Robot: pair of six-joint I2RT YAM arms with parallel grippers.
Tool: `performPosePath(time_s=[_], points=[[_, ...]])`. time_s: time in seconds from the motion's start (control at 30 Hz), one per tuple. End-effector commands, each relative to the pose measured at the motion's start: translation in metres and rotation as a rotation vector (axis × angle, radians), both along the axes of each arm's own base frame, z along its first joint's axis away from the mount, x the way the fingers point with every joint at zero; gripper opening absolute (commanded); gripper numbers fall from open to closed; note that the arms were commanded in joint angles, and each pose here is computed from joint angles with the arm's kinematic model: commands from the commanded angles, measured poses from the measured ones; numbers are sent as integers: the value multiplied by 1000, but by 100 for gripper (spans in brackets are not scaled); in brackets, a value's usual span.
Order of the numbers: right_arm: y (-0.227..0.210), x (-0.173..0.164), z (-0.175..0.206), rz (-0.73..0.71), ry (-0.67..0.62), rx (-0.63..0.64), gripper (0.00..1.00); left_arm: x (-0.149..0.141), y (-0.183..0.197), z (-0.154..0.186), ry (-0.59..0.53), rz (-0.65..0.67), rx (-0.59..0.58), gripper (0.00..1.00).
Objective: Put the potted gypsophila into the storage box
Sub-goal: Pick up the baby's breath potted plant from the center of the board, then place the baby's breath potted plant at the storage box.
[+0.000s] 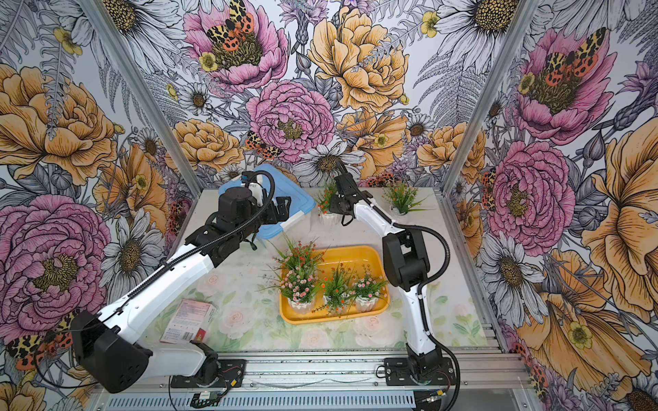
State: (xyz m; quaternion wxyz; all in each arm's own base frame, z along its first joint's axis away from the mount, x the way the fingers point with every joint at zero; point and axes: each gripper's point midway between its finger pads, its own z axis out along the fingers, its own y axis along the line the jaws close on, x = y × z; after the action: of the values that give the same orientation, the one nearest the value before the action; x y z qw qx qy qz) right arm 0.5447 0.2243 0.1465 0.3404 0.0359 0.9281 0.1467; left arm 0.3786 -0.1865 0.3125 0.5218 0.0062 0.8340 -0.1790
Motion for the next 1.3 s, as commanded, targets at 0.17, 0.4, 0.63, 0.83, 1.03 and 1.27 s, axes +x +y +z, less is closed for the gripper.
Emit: performPosePath(time_s=[0.17,0.4,0.63,0.83,1.03,1.27], points=[[-14,-53,92,-16,-154,48,0,-43,8,0,-24,-60,-21,99],[-8,-118,88,-16,-133,38,0,-76,7,-10,-6,-157,-26,99],[-12,-167,72,-44,-103,44,0,-102,19,-9,-27,-176,-43,99],[-12,-192,47,-54,-37,66,0,-118,27,-6,-38,-199,-22,99],[-16,-207,16,-76,20,34,0,-126,34,-2,-57,-182,-52,99],[-11,-215,-3,-62,54,35,0,-137,41,-6,-55,-165,-78,99]])
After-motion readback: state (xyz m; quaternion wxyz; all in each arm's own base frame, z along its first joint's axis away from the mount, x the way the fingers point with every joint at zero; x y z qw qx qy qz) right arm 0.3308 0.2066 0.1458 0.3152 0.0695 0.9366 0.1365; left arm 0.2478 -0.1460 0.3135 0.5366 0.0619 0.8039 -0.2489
